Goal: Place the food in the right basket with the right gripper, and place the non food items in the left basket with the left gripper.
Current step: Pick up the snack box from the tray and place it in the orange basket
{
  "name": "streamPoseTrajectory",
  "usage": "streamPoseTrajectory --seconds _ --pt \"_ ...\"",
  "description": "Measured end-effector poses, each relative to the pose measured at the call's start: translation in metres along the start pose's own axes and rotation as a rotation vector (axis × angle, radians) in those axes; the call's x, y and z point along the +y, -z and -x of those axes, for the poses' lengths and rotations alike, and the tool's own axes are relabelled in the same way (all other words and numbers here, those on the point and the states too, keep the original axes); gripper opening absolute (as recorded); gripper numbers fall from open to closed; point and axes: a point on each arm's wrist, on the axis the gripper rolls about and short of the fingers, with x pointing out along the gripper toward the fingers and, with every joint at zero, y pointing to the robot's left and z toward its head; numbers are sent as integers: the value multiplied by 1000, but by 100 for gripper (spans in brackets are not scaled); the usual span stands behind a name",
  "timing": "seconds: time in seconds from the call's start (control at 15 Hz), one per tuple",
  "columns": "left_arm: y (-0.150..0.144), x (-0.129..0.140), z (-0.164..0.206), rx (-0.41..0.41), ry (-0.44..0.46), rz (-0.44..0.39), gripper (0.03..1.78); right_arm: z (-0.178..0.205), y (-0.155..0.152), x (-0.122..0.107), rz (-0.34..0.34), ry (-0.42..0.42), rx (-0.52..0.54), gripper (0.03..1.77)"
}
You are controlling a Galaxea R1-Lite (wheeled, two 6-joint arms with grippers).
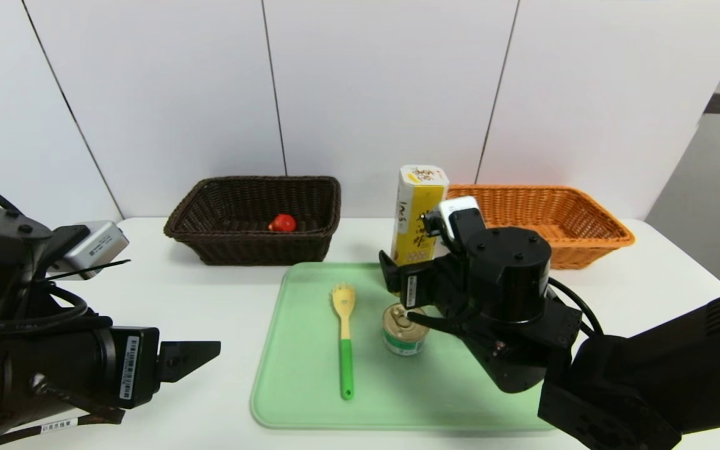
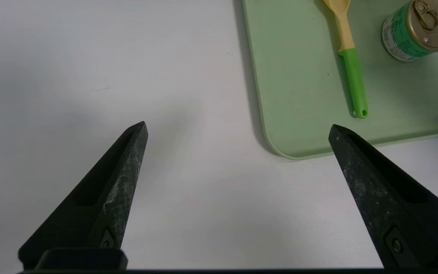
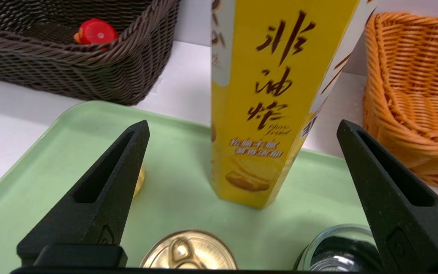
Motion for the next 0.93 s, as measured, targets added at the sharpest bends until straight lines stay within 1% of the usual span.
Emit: streamPoseTrajectory --seconds 0.33,0.93 --pt "0 -1 0 1 2 -5 169 -16 -1 -2 1 47 -12 170" --pt "-1 -1 0 -1 3 -12 169 -43 1 1 -9 76 -28 171"
